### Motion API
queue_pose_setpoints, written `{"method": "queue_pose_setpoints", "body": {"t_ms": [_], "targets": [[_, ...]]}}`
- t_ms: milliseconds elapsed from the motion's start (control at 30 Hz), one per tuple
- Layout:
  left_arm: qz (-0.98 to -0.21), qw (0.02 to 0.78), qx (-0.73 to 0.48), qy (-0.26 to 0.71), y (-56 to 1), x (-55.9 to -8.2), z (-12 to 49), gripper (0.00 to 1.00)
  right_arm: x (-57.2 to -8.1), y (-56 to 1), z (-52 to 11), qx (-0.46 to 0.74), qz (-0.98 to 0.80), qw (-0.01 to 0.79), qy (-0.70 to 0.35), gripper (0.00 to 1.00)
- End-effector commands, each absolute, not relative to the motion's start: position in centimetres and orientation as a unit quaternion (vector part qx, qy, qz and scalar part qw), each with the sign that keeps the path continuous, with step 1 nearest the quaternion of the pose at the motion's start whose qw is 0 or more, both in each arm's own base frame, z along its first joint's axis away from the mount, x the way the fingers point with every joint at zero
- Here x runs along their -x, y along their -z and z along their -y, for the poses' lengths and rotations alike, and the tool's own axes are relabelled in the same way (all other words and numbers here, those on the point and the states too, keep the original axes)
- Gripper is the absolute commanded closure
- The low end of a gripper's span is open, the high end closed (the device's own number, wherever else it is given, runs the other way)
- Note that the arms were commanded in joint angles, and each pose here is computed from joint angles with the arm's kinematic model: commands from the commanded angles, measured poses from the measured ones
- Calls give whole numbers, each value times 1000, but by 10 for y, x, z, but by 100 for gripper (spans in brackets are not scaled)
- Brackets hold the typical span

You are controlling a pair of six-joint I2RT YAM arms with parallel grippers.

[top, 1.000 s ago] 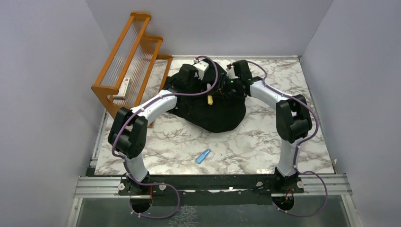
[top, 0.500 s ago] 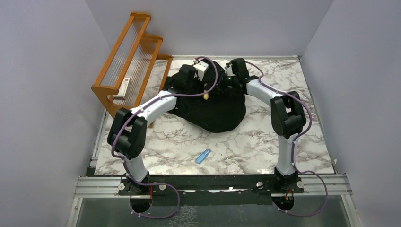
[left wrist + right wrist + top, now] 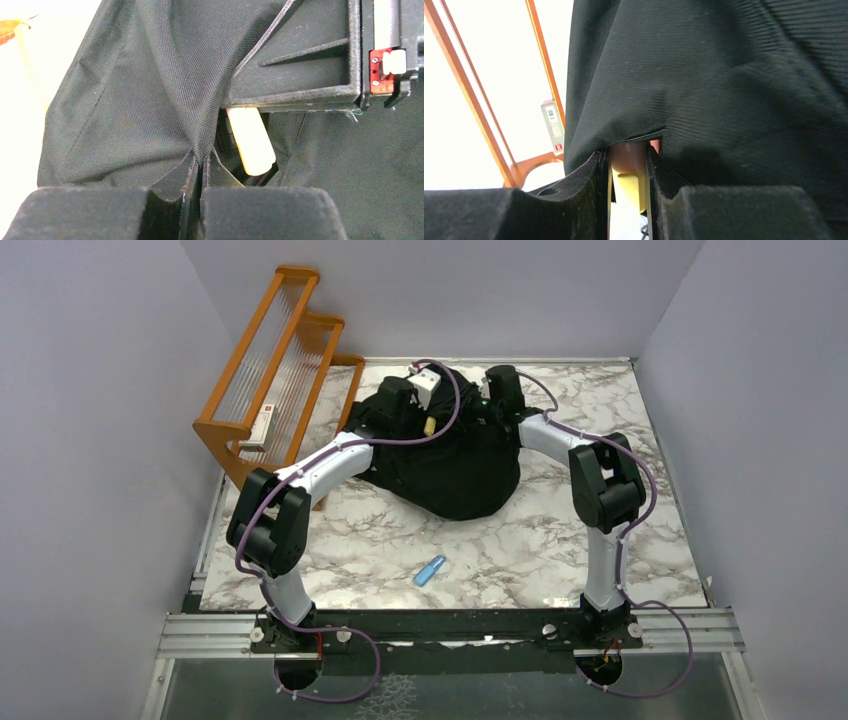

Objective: Pack the student bag
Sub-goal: Place the stationery in the student bag.

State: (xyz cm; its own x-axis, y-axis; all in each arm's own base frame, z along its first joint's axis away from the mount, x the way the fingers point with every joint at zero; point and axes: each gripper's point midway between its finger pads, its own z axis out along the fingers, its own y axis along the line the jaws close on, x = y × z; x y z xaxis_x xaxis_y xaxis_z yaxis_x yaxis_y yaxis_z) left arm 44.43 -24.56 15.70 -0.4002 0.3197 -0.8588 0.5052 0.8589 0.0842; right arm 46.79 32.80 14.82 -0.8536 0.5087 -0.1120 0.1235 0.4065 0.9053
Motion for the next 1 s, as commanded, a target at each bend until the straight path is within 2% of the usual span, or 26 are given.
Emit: {"method": "queue_pose_setpoints", "body": {"t_ms": [0, 133, 300, 667, 967], "targets": [[-808, 525, -245, 102, -191, -444, 245, 100, -496, -159, -326, -239, -779, 238, -529, 99], [-808, 525, -246, 105, -191, -444, 246, 100, -506, -156, -325, -267, -767, 258, -523, 98], [-808, 525, -244, 103, -191, -444, 245, 100, -518, -154, -330, -270, -769, 274, -511, 79], [-811, 526, -239, 94, -191, -446, 242, 100, -513, -150, -331, -227, -790, 281, -496, 54], [-813, 523, -240, 92, -187, -447, 242, 100, -498, -170, -324, -184, -801, 303, -483, 54]]}}
